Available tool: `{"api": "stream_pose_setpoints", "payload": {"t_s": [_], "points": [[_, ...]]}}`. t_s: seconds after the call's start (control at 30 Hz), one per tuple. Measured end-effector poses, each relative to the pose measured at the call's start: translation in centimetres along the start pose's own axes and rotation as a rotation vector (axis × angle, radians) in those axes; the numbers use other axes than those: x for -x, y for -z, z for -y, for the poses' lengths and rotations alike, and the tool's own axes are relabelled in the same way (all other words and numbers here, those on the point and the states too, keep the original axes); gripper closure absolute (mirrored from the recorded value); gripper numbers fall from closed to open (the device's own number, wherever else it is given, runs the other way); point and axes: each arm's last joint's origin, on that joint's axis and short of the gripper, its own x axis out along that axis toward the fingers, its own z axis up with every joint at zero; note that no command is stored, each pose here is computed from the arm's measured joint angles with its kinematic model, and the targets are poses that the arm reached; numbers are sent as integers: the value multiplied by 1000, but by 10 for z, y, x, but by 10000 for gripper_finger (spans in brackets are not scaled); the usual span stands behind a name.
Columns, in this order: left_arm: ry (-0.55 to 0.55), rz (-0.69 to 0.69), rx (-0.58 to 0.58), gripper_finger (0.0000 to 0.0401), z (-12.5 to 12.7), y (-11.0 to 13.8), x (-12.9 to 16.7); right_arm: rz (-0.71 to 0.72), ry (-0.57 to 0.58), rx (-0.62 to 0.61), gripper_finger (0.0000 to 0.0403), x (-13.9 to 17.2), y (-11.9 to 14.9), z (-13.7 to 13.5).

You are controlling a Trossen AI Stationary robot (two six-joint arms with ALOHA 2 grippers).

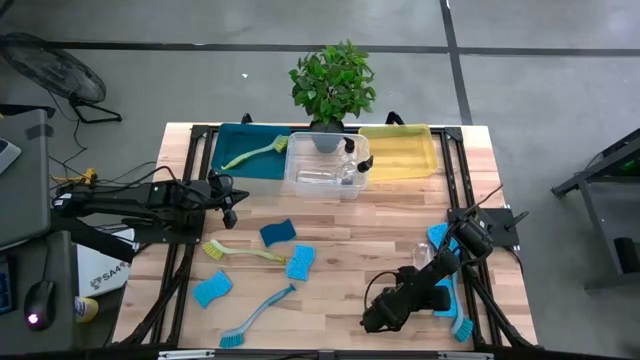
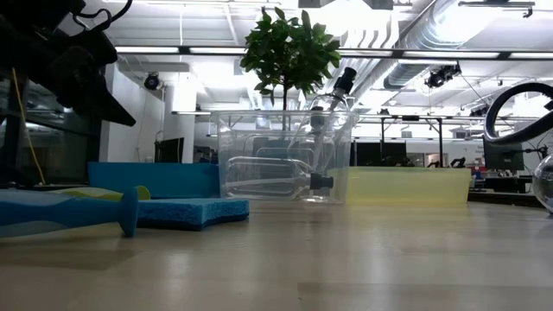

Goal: Pick & Place Kitchen Sink Supplies
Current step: Put the transparent soap dispenser into the transparent bin

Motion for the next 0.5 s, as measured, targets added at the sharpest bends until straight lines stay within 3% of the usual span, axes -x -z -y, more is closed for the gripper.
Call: {"api": "stream_pose_setpoints", "payload": {"t_s": [0.13,0.5], "points": [[0,-1,0,400,0,0,0,6,8,5,274,0,-1,1],[-1,-1,0,400,0,0,0,12,20,122,270,0,-1,2]]}}
